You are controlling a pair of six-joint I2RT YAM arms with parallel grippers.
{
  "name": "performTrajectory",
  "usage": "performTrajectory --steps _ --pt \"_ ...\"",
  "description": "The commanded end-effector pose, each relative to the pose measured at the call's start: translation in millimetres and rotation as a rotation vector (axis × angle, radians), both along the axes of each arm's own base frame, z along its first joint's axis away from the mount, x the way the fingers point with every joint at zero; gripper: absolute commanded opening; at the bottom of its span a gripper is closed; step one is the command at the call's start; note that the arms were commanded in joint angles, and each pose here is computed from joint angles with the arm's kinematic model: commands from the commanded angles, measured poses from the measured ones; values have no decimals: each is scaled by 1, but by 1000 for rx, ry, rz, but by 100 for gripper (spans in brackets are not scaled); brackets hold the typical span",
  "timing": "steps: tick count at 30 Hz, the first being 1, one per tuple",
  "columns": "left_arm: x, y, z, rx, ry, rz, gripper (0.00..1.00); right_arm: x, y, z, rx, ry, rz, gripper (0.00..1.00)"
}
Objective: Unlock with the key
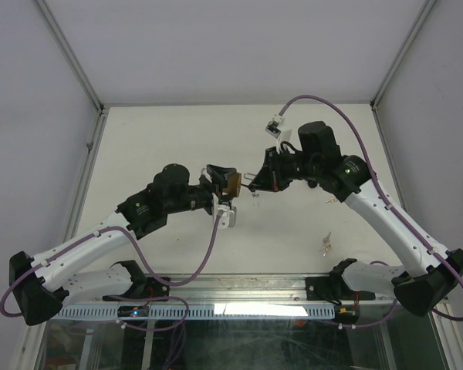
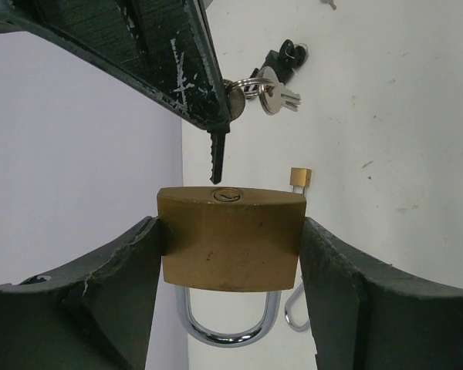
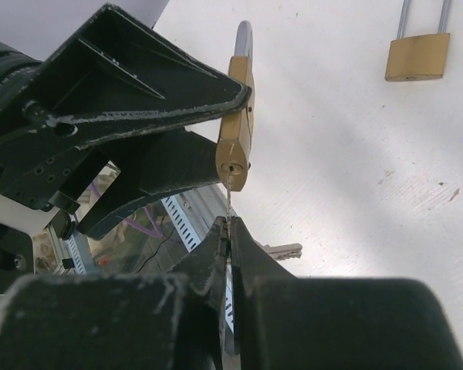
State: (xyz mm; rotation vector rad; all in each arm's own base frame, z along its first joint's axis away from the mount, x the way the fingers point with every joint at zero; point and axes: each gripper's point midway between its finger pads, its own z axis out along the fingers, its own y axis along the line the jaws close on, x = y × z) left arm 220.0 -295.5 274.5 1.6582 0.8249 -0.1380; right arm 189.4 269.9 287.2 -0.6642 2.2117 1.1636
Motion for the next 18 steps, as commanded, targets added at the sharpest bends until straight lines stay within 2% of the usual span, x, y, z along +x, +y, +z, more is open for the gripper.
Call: performTrajectory --steps 1,18 --pt "4 -9 82 -182 -190 -6 0 5 7 28 80 -80 -3 0" --pt "13 -12 91 -226 -203 51 0 13 7 15 62 -69 -45 0"
